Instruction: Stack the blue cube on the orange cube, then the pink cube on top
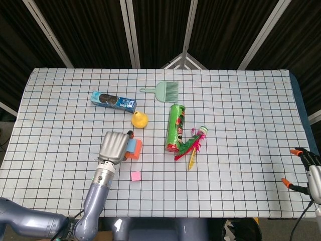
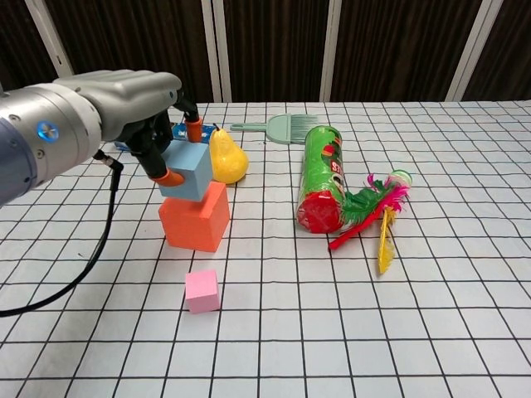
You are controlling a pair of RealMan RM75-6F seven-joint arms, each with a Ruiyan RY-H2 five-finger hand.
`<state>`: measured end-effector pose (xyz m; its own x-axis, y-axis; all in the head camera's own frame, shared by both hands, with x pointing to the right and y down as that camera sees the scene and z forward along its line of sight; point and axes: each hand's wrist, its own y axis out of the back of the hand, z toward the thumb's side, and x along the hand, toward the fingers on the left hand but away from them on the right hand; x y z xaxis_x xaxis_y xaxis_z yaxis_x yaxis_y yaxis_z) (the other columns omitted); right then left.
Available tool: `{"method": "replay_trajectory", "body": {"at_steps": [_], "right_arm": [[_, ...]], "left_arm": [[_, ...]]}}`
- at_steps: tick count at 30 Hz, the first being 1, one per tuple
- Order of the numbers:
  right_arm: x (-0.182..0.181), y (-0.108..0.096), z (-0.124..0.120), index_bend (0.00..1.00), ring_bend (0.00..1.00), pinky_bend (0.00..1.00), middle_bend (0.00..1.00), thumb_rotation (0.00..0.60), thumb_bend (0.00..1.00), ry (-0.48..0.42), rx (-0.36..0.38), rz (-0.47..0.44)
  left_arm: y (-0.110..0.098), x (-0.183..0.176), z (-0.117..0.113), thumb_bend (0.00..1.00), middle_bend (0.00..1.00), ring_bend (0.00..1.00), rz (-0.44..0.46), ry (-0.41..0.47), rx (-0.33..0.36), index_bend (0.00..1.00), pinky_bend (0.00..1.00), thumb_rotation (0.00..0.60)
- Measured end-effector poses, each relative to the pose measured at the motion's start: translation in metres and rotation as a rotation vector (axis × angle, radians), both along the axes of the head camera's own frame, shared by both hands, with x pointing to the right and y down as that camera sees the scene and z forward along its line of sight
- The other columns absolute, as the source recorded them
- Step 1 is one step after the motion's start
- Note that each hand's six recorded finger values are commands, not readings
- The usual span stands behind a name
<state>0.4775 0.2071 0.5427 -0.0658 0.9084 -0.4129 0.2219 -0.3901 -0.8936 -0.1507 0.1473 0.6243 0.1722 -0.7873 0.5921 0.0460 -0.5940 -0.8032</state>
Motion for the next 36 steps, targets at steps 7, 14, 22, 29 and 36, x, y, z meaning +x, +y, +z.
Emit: {"method": "replay_trajectory", "body": {"at_steps": [7, 14, 22, 29, 36], "right_arm": [[0.001, -0.001, -0.001, 0.25, 0.19, 0.2, 0.2, 0.6, 0.17, 0.0, 0.006, 0.005], [0.001, 0.0, 0.0, 0.25, 0.19, 0.2, 0.2, 0.6, 0.17, 0.002, 0.007, 0.005], [0.001, -0.001, 0.0, 0.25, 0.19, 0.2, 0.2, 0.6, 0.17, 0.005, 0.006, 0.008], [0.001, -0.001, 0.0, 0.25, 0.19, 0.2, 0.2, 0.6, 0.17, 0.004, 0.006, 0.008], [0.001, -0.001, 0.0, 0.25, 0.19, 0.2, 0.2, 0.6, 0.17, 0.003, 0.007, 0.009]], "left_arm": [[-0.001, -0.003, 0.005, 0.34, 0.82, 0.71, -0.022, -0.009, -0.004, 0.44, 0.86, 0.6], [-0.001, -0.008, 0.011, 0.34, 0.82, 0.71, -0.033, -0.019, -0.009, 0.44, 0.86, 0.6], [-0.002, -0.007, 0.017, 0.34, 0.82, 0.71, -0.029, -0.015, -0.015, 0.44, 0.86, 0.6], [-0.002, -0.006, 0.019, 0.34, 0.82, 0.71, -0.029, -0.012, -0.019, 0.44, 0.86, 0.6], [-0.001, -0.007, 0.021, 0.34, 0.82, 0.71, -0.03, -0.014, -0.021, 0.44, 0.86, 0.6]]}}
